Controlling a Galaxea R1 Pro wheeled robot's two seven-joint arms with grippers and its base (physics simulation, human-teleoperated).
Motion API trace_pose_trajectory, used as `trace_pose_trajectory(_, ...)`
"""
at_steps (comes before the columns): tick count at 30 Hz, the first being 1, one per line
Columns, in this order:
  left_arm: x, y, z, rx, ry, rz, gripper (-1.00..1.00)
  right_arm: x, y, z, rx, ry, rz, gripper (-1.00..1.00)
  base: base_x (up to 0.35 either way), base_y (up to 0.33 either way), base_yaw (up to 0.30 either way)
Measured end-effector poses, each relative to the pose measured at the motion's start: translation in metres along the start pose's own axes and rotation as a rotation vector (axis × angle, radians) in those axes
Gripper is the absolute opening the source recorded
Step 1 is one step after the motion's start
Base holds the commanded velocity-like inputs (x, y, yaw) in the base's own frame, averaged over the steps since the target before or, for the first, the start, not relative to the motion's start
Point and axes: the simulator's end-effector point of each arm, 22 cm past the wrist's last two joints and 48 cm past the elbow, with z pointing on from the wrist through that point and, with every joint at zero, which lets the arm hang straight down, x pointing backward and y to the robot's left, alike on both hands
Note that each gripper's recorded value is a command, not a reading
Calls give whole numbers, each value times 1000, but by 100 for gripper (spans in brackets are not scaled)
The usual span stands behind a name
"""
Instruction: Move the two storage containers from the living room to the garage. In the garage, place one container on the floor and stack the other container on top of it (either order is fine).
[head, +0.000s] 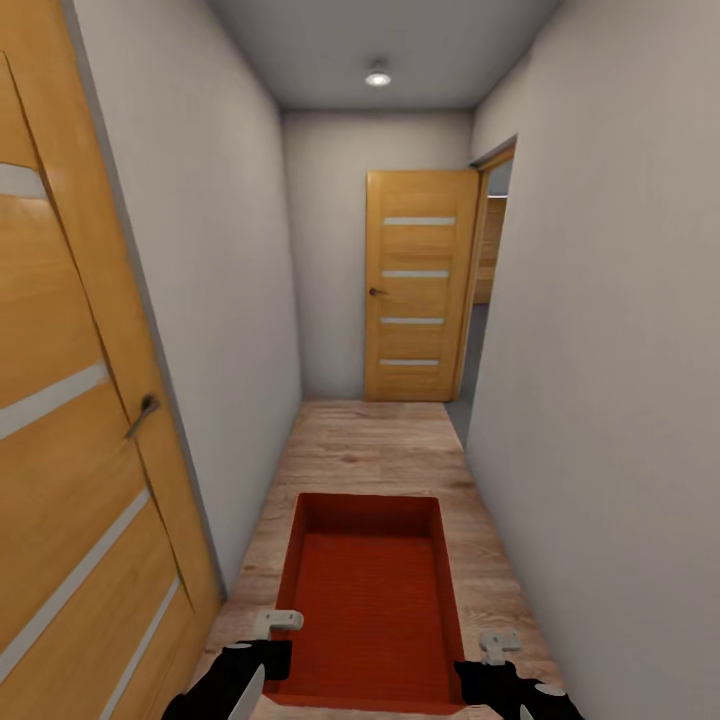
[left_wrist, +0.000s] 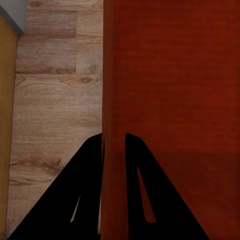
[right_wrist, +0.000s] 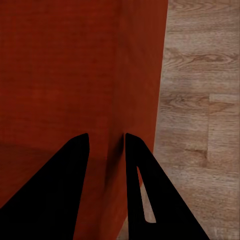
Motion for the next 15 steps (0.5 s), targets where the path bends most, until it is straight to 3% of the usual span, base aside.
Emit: trace_pose_trajectory(15,0,0,0,0,0,0,-100,0,0,0,0,0,0,-100,326,0,0)
